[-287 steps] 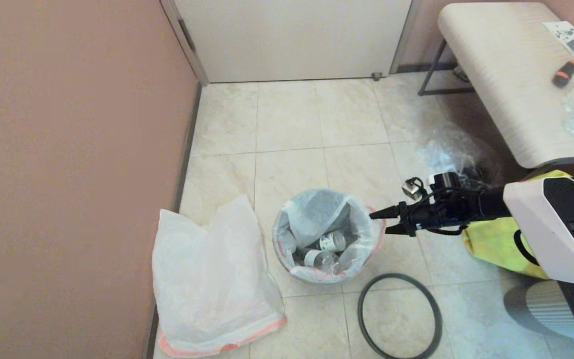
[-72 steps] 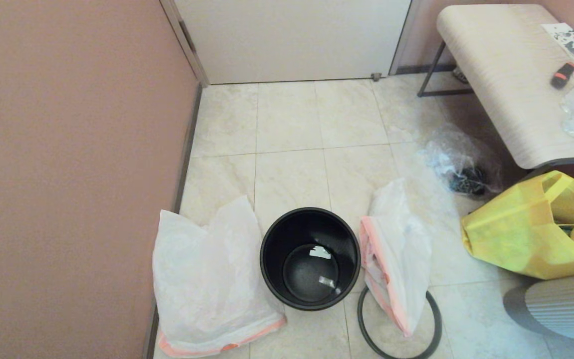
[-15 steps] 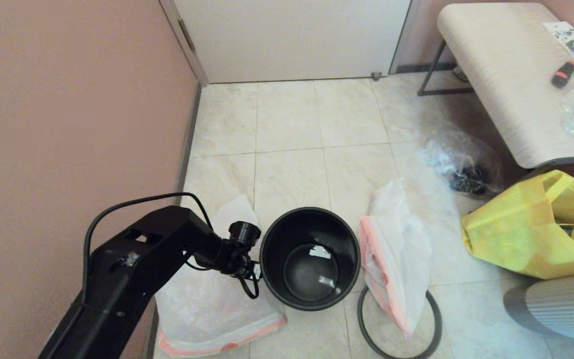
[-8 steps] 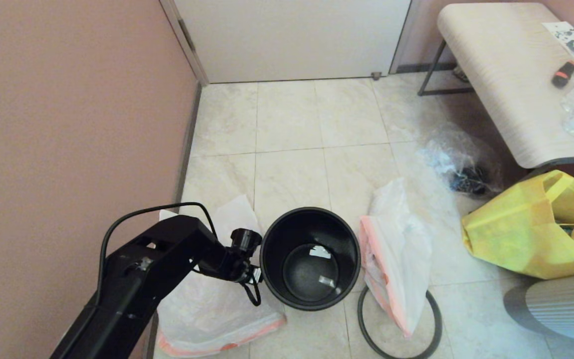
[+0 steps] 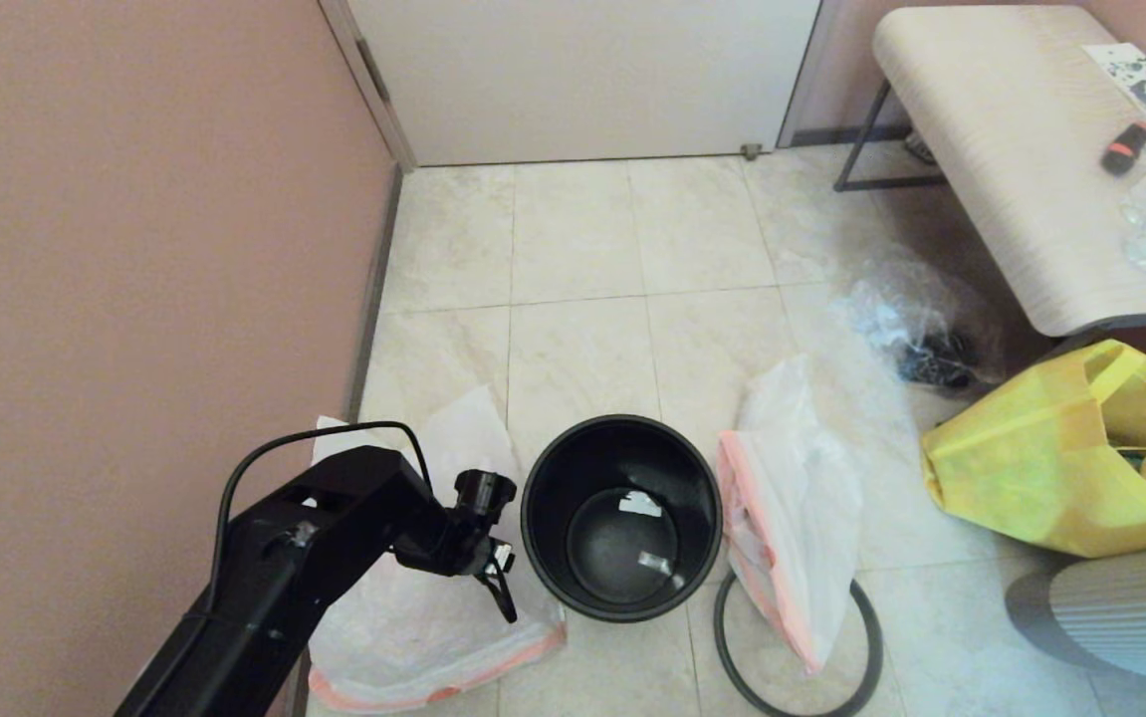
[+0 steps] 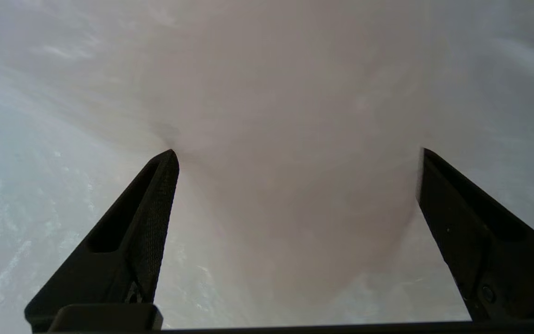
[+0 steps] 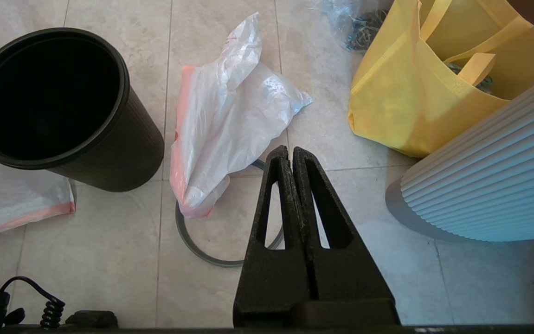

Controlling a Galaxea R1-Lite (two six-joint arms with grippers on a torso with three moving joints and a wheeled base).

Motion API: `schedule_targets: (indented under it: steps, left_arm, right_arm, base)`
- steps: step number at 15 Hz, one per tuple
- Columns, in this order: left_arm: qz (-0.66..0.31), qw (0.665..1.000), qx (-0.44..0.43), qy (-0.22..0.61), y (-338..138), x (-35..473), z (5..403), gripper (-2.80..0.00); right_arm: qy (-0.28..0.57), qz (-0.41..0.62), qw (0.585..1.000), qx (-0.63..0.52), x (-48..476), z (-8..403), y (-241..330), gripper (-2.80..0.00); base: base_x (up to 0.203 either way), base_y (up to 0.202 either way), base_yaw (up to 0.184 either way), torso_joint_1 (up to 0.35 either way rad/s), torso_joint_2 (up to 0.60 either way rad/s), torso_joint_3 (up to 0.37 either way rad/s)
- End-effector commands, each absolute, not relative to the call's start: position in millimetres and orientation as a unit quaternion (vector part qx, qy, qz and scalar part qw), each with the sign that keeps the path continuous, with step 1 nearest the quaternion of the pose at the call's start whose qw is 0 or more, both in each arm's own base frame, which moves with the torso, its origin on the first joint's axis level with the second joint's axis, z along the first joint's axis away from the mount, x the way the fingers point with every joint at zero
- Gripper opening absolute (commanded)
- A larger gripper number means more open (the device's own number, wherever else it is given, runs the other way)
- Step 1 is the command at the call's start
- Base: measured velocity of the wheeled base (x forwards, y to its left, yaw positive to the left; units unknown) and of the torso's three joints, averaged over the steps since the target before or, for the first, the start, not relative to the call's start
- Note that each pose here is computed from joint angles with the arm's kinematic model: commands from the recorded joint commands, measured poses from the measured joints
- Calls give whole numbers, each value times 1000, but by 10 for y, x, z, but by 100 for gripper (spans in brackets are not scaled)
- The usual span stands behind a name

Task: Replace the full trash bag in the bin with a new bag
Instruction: Pick up a new trash bag

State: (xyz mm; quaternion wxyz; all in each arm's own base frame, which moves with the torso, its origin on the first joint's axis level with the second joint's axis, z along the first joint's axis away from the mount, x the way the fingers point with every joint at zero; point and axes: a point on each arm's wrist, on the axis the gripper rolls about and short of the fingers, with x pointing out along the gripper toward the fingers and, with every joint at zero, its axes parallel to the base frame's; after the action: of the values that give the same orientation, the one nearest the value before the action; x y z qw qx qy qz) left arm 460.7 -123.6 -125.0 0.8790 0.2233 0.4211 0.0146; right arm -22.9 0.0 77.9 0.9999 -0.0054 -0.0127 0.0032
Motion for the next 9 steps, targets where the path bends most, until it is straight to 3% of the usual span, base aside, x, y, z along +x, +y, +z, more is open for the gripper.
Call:
schedule_targets:
  steps: [1, 9]
  left_arm:
    - [17, 875, 226, 427, -1209, 4586, -1304, -280]
    - [18, 871, 226, 436, -1187, 4562, -1324, -280]
  right_arm:
    - [-7, 4, 1000, -5, -220, 750, 0, -280]
    - [-7, 4, 1000, -5, -220, 750, 0, -280]
  base:
    - [0, 0, 0, 0, 0, 0]
    - [0, 0, 0, 0, 0, 0]
